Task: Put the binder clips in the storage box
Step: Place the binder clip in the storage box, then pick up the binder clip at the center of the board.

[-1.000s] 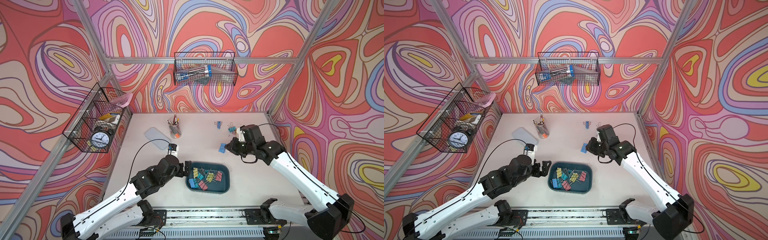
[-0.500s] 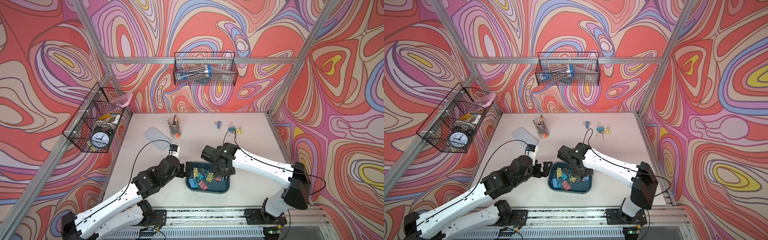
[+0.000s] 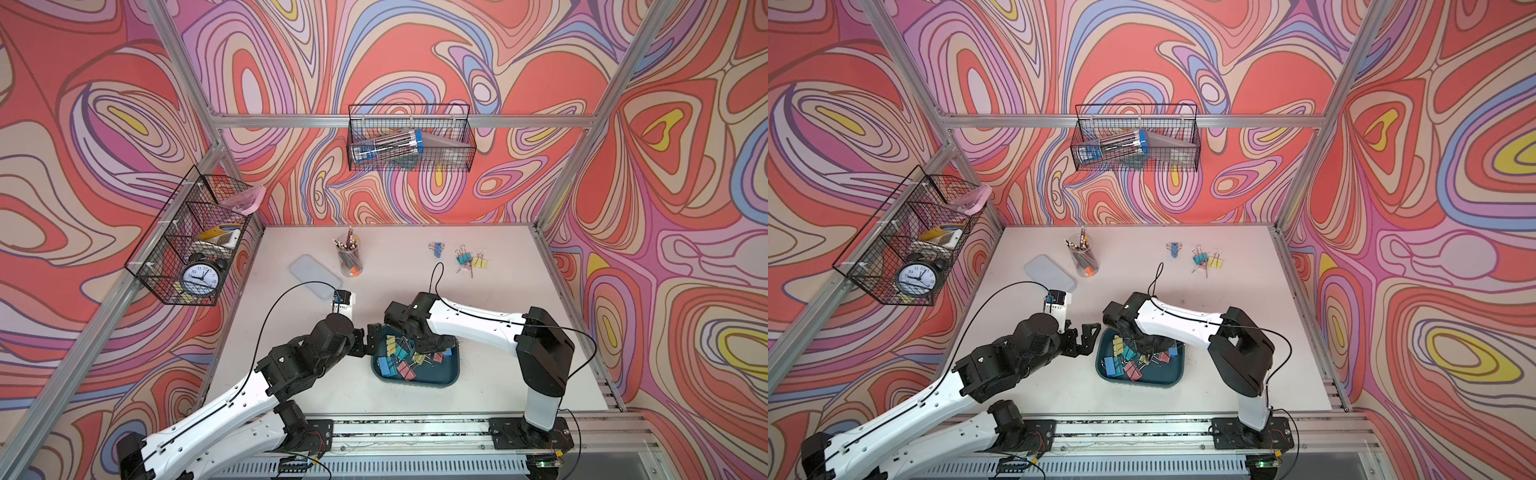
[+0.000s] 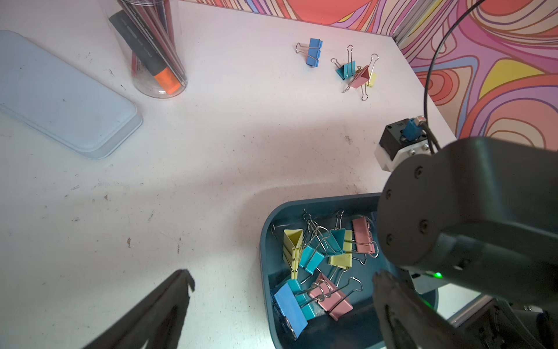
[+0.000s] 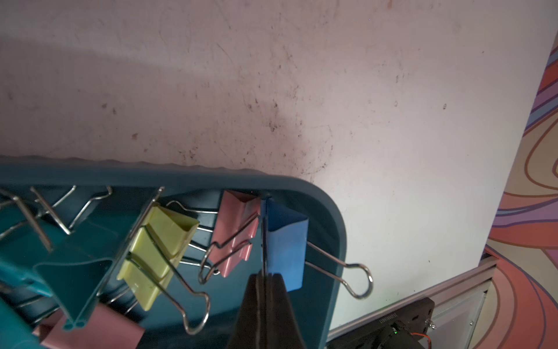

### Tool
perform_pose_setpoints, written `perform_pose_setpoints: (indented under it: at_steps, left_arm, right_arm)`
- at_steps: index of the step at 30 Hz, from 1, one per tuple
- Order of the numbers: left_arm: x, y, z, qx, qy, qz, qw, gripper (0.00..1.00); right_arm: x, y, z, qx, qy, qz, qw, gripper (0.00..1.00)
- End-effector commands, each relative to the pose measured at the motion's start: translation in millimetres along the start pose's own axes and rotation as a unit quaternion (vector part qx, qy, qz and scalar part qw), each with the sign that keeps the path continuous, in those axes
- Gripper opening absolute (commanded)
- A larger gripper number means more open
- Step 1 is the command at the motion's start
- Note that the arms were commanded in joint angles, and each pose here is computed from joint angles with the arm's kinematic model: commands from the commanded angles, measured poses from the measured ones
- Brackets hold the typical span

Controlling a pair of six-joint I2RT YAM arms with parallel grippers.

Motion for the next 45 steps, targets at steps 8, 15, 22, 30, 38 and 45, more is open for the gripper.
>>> perform_pose_setpoints:
  at_steps: [8, 15, 22, 30, 38, 45]
  left_arm:
    - [5.4, -0.2, 5.7, -0.019, -0.008, 0.006, 1.0, 0.99]
    - [3.6, -1.0, 4.1, -0.015, -0.006, 0.002, 1.0, 0.99]
    - [2.1, 1.6, 4.4, -0.014, -0.008, -0.001, 1.0, 0.99]
    - [4.3, 3.8, 5.7, -0.013, -0.005, 0.003, 1.0, 0.99]
    - [7.2, 9.7, 9.5, -0.016, 0.0, 0.002, 1.0, 0.99]
    - [5.2, 12.3, 10.3, -0.021, -0.003, 0.001, 1.0, 0.99]
  right_arm:
    - [-3.8, 21.4, -2.4, -0.072, -0.033, -0.04, 0.996, 0.19]
    - [-24.0, 75.1, -30.2, -0.15, -0.08, -0.129, 0.977, 0.22]
    - [-85.7, 95.6, -84.0, -0.181, -0.154, -0.244, 0.94, 0.22]
    - [-163.7, 42.2, -133.8, -0.183, -0.204, -0.278, 0.921, 0.37]
    - [-219.8, -60.9, -151.1, -0.125, -0.201, -0.199, 0.951, 0.34]
    - [-243.7, -118.4, -144.6, -0.128, -0.199, -0.148, 0.96, 0.34]
Point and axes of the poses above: each gripper's point midway between its finger pads, its own y axis back along the fingers, its own z axis along the line the jaws close on, x = y × z, the point moved 10 cm from there along y, back along the fingers, and after that the axes turned 8 degrees about -y, right-handed, at the moved point
